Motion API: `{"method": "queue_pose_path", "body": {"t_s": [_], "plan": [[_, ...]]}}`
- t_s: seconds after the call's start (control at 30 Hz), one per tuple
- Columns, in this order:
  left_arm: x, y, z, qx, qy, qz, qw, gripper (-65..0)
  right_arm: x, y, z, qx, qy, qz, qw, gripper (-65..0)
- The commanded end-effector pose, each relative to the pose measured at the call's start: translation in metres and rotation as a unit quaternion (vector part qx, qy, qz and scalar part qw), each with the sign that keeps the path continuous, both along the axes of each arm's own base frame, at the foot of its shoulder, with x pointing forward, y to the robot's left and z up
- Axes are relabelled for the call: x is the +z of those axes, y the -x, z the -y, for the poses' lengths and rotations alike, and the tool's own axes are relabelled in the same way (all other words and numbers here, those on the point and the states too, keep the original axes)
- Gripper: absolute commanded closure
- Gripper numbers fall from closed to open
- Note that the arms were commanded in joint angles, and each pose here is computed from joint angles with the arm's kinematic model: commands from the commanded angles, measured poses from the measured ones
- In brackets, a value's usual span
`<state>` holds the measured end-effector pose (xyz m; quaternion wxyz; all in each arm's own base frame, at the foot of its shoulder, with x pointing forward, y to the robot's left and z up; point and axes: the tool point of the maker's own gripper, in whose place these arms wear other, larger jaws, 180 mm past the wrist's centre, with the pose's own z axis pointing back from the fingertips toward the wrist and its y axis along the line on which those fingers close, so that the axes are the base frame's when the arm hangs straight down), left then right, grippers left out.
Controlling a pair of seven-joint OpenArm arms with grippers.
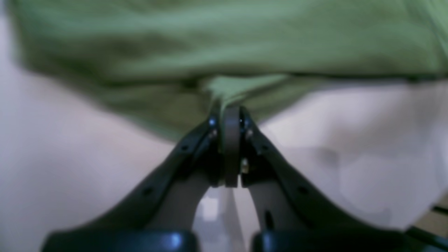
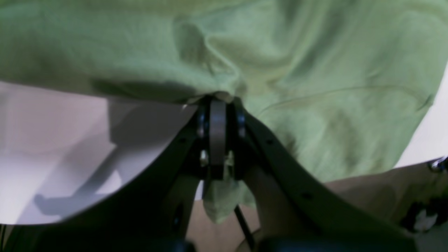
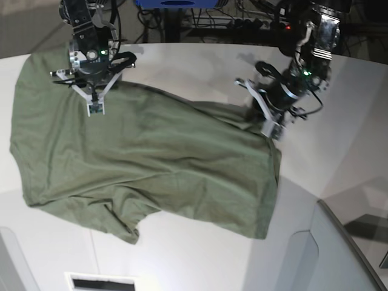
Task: Layout the t-shirt on the table in an organized manner, then fold the t-shirt properly
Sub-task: 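Move the left gripper to the shirt's sleeve edge and grasp it, then pull the shirt edge with the left gripper away from the right gripper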
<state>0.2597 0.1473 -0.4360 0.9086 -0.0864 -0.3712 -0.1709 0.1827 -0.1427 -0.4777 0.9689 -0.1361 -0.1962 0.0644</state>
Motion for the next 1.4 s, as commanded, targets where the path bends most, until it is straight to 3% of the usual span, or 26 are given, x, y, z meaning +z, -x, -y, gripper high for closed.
{"method": "queue_pose_path", "body": {"t_s": [0.0, 0.13, 0.27, 0.5, 0.63, 0.73, 0.93, 1.13, 1.23, 1.37], "plan": [[0.021, -0.015, -0.013, 0.012, -0.005, 0.031, 0.999, 0.0, 0.012, -0.014, -0.003, 0.013, -0.002, 0.021, 0.9997, -2.3], [0.061, -0.035, -0.043, 0.038, -0.037, 0.062, 0.997, 0.0, 0.029, -0.027, -0.009, 0.046, -0.009, 0.010, 0.9989, -2.3], [0.071, -0.037, -0.048, 0.030, -0.054, 0.066, 0.996, 0.0, 0.042, -0.035, -0.013, 0.052, -0.011, 0.012, 0.9985, -2.3], [0.064, -0.024, -0.047, 0.033, -0.050, 0.053, 0.997, 0.0, 0.038, -0.033, -0.012, 0.052, -0.010, 0.006, 0.9986, -2.3], [0.074, -0.012, -0.054, 0.020, -0.071, 0.057, 0.996, 0.0, 0.038, -0.030, -0.012, 0.051, -0.010, 0.000, 0.9986, -2.3], [0.079, -0.001, -0.064, 0.023, -0.084, 0.058, 0.995, 0.0, 0.032, -0.014, -0.013, 0.051, -0.013, -0.024, 0.9983, -2.3], [0.078, 0.024, -0.102, 0.044, -0.122, 0.036, 0.991, 0.0, 0.025, 0.011, -0.021, 0.096, -0.019, -0.058, 0.9935, -2.3], [0.061, 0.048, -0.105, 0.038, -0.128, -0.001, 0.991, 0.0, 0.008, 0.023, -0.020, 0.098, -0.017, -0.089, 0.9911, -2.4], [0.049, 0.056, -0.110, 0.043, -0.128, -0.020, 0.991, 0.0, 0.006, 0.022, -0.020, 0.097, -0.017, -0.091, 0.9910, -7.5], [0.042, 0.061, -0.117, 0.051, -0.130, -0.034, 0.990, 0.0, 0.013, 0.019, -0.028, 0.095, -0.029, -0.079, 0.9920, -25.1]]}}
